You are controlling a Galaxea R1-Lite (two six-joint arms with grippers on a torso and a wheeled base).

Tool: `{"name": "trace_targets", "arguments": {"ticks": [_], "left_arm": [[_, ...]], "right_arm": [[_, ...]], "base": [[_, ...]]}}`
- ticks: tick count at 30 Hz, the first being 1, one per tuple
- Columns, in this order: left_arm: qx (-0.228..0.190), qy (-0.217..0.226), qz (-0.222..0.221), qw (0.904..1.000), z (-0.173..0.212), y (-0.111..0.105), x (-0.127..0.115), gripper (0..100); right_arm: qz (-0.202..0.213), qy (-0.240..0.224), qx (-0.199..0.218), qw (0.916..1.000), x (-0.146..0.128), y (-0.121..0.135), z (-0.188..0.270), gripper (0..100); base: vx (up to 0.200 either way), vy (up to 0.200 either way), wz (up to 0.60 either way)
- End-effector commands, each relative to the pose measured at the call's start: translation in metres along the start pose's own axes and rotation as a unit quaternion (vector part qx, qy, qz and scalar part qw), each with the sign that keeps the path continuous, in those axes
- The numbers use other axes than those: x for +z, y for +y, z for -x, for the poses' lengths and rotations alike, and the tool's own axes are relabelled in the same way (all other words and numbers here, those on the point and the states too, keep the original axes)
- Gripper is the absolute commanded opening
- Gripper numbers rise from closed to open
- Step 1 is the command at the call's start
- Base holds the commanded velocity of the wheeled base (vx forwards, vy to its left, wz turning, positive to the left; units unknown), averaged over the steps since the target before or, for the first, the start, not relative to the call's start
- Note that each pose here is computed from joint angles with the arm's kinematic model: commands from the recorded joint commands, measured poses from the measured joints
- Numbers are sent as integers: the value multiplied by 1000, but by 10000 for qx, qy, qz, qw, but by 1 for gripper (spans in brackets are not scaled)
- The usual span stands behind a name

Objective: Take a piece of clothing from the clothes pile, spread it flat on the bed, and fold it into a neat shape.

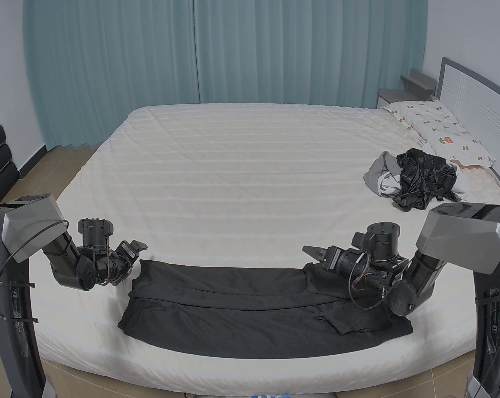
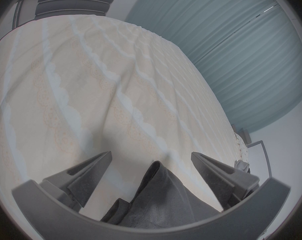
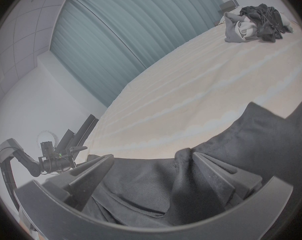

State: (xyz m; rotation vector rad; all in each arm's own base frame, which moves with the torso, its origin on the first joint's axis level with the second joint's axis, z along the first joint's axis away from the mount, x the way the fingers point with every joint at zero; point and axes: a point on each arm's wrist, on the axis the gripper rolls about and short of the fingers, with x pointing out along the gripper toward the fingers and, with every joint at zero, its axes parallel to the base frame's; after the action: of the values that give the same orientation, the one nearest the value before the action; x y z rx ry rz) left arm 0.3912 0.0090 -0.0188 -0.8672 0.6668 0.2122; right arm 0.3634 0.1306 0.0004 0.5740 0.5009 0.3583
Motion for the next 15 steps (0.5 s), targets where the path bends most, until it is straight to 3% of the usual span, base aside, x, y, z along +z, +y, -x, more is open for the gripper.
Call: {"name": "trace_targets", "arguments": {"ticks": [1,8,15], "left_arm": [[3,-8,2,10000,0,0,0,100],[3,-8,2,10000,0,0,0,100],[9,-3,11,10000,0,1,0,100]], "right_arm": [[-161,-124,-203,9996,19,-22,21,100],[-271,45,-498,9984,19,-55,34,100],[-21,293,-698,9971,6,-75,33,100]], "base": [[0,0,0],[0,0,0],[0,0,0]]}}
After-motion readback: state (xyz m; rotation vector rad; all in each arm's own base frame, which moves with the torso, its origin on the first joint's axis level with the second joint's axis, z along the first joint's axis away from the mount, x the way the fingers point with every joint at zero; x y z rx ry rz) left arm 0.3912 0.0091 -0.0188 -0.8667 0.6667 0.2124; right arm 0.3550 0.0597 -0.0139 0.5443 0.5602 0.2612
